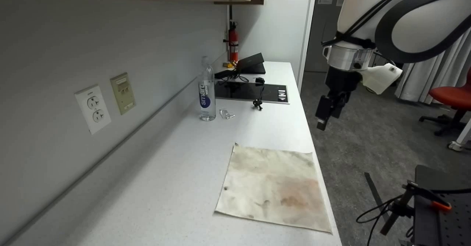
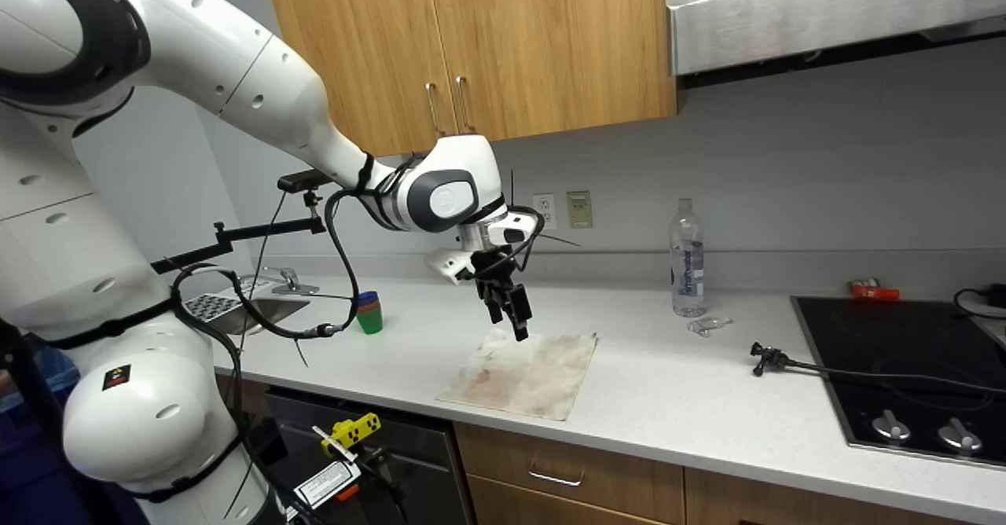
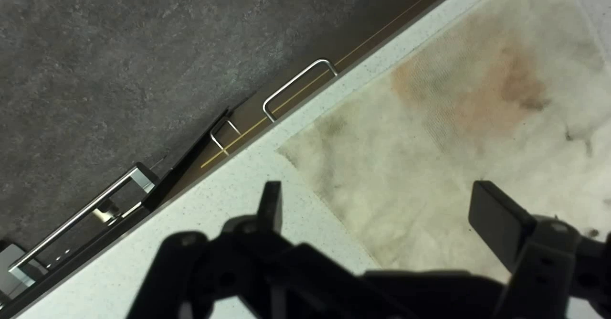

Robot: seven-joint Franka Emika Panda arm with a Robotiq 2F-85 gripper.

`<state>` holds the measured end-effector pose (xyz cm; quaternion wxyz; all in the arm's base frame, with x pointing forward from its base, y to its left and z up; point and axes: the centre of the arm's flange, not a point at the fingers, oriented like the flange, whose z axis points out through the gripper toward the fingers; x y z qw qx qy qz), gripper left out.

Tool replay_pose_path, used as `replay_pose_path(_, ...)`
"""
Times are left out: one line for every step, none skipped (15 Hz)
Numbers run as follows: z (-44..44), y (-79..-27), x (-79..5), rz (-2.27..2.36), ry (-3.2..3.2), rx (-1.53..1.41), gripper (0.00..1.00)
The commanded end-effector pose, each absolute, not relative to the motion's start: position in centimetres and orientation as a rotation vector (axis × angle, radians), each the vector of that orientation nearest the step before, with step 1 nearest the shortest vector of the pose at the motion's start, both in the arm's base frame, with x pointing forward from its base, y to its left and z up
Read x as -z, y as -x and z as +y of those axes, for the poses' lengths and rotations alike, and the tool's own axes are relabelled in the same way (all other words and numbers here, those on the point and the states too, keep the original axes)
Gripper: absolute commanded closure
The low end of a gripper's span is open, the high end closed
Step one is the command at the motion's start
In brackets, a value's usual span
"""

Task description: Fold the cloth on the countertop into a triangle twice

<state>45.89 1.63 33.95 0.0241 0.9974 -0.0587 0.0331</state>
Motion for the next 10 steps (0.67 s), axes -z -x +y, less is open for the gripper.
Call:
replay_pose_path(1.7,-45.9,-34.0,-0.181,-3.086,-0.105,0.0)
replay_pose_path(1.8,-45.9,-34.1,-0.178,-3.086,-0.109,0.0)
replay_pose_path(1.8,-45.9,-34.2,-0.177,-3.086,-0.112,0.0)
replay_pose_path(1.6,-46.2,-33.9,-0.16,-3.108,-0.105,0.0)
replay_pose_path(1.2,-46.5,-33.4,-0.135,-3.115,-0.116,0.0)
replay_pose_path(0.9,-46.7,-33.0,-0.121,-3.113,-0.109,0.0)
replay_pose_path(0.4,-46.9,-32.4,-0.097,-3.124,-0.116,0.0)
replay_pose_path(0.0,-47.1,-31.9,-0.069,-3.134,-0.129,0.0)
replay_pose_path(-0.5,-47.4,-31.0,-0.037,-3.168,-0.144,0.0)
replay_pose_path(-1.0,-47.6,-30.2,-0.014,-3.174,-0.156,0.0)
